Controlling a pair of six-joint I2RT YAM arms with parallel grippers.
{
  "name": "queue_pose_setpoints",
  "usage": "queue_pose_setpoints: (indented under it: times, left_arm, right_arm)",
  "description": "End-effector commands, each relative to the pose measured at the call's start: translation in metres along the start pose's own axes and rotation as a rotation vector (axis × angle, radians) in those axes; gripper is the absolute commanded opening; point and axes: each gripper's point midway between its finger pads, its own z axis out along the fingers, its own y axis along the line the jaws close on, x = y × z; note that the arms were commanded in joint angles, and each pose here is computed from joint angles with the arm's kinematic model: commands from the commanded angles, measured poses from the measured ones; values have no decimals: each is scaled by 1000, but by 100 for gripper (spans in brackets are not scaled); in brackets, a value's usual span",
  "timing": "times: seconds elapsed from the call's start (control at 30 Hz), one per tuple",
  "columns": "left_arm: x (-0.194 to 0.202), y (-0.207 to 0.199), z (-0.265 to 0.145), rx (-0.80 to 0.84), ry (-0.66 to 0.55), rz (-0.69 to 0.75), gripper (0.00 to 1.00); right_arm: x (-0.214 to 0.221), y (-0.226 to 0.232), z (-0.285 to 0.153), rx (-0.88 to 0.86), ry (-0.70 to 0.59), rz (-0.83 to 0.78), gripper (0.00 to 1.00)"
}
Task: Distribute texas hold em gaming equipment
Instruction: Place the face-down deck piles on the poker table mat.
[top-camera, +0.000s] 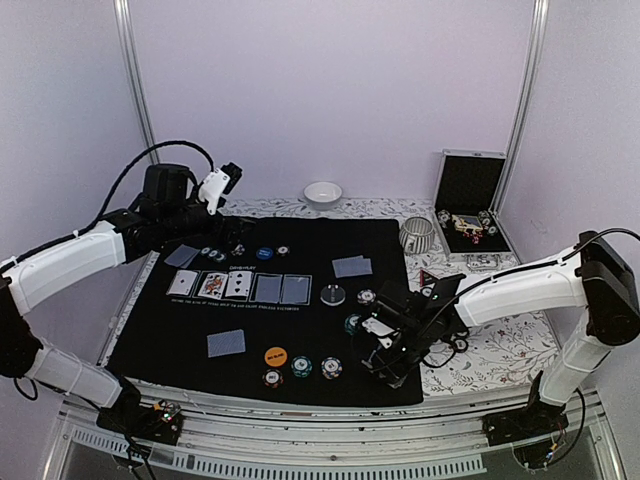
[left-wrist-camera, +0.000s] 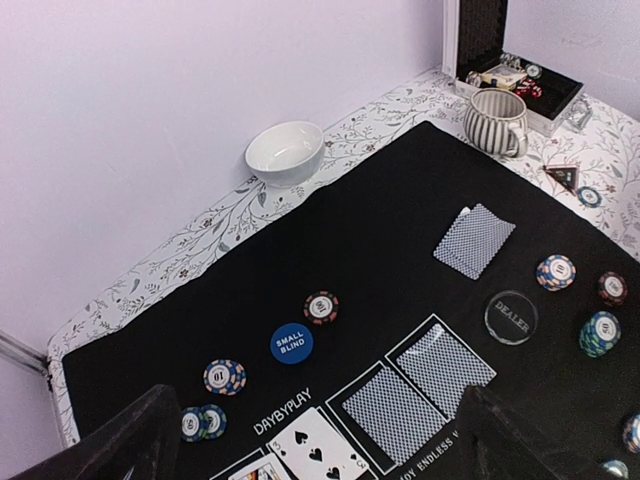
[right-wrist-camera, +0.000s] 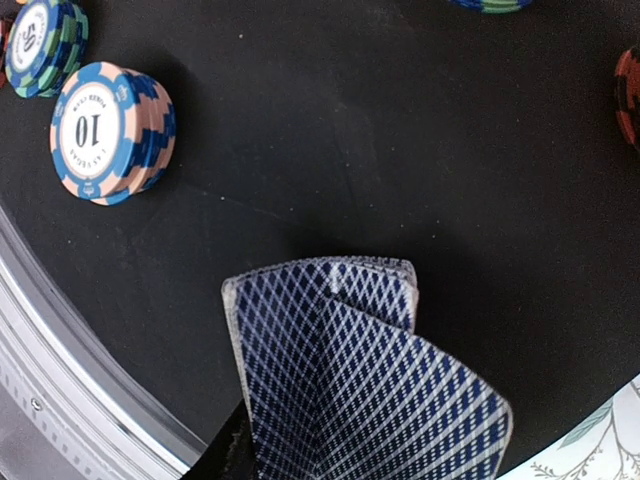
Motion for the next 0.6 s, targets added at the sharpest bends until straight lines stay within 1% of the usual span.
queue_pose_setpoints:
  times: [0.0, 0.23, 0.3, 0.4, 0.5, 0.57]
  left_arm:
    - [-6, 5, -4, -1, -32, -12, 98]
    - [-6, 8, -6, -6, -40, -14, 98]
    - [-7, 7, -7, -1, -42, -15, 98]
    - [-7, 8, -7, 0, -45, -16, 98]
    - [-8, 9, -8, -1, -48, -18, 98]
    - [-7, 10, -9, -3, -49, -18, 98]
  right_arm:
    - [-5, -10, 6, 58, 1, 20, 44]
    - [-8, -12, 8, 78, 6, 15, 54]
    - [-10, -12, 6, 80, 5, 12, 62]
    - [-13, -13, 2, 90, -2, 8, 77]
    - [-17, -11, -2, 91, -9, 3, 100]
    - [-20, -10, -5, 87, -18, -1, 99]
